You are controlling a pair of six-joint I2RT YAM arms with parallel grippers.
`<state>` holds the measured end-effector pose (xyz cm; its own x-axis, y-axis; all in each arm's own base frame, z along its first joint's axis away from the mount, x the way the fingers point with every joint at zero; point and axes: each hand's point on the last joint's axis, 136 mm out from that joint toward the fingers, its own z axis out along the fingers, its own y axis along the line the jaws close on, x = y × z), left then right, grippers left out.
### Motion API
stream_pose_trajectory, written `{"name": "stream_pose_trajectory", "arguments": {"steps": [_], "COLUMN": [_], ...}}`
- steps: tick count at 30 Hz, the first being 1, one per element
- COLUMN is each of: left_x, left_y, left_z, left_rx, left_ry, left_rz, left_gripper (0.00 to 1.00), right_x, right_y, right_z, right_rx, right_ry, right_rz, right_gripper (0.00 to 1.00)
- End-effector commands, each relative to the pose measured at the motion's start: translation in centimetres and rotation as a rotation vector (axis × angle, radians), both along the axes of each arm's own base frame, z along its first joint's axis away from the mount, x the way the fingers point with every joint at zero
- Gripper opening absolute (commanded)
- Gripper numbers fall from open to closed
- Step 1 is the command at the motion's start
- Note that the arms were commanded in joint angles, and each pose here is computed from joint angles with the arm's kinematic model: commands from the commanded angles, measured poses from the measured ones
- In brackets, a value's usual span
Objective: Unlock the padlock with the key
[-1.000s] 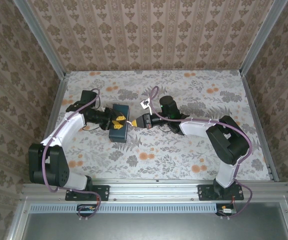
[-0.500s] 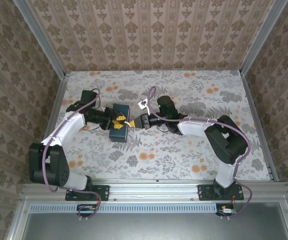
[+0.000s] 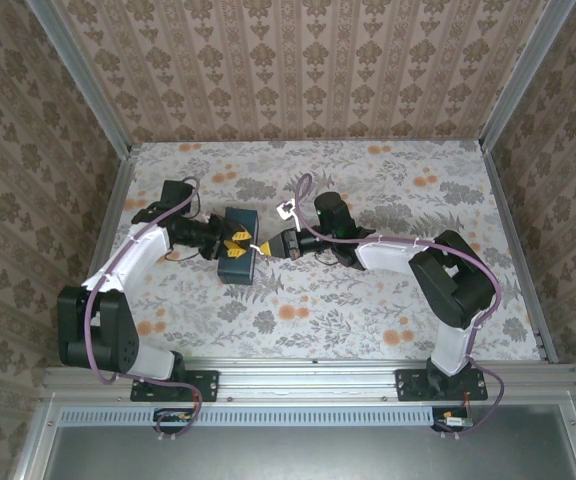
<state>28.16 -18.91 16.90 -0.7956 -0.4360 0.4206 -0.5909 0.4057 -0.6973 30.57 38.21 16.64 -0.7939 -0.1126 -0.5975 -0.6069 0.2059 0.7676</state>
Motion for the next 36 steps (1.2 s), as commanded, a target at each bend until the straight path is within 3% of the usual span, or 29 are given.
{"name": "stream_pose_trajectory", "arguments": {"steps": [1,36], "left_x": [0.5,0.2], "left_y": [-0.2,-1.1], "left_z": [1.1,1.4], "left_rx": [-0.024,-0.002], "left_ry": [-0.029,-0.024], "left_rz": [-0.011,-0.022], "left_gripper": [0.07,0.06], "right_x": [-0.5,1.8], "right_y": [-0.2,1.1], "right_z": [0.1,1.3], "right_rx": [-0.002,-0.016], "right_ry": [-0.018,-0.013], "right_rz": [0.013,-0.034], "right_gripper": [0.00,0.00]}}
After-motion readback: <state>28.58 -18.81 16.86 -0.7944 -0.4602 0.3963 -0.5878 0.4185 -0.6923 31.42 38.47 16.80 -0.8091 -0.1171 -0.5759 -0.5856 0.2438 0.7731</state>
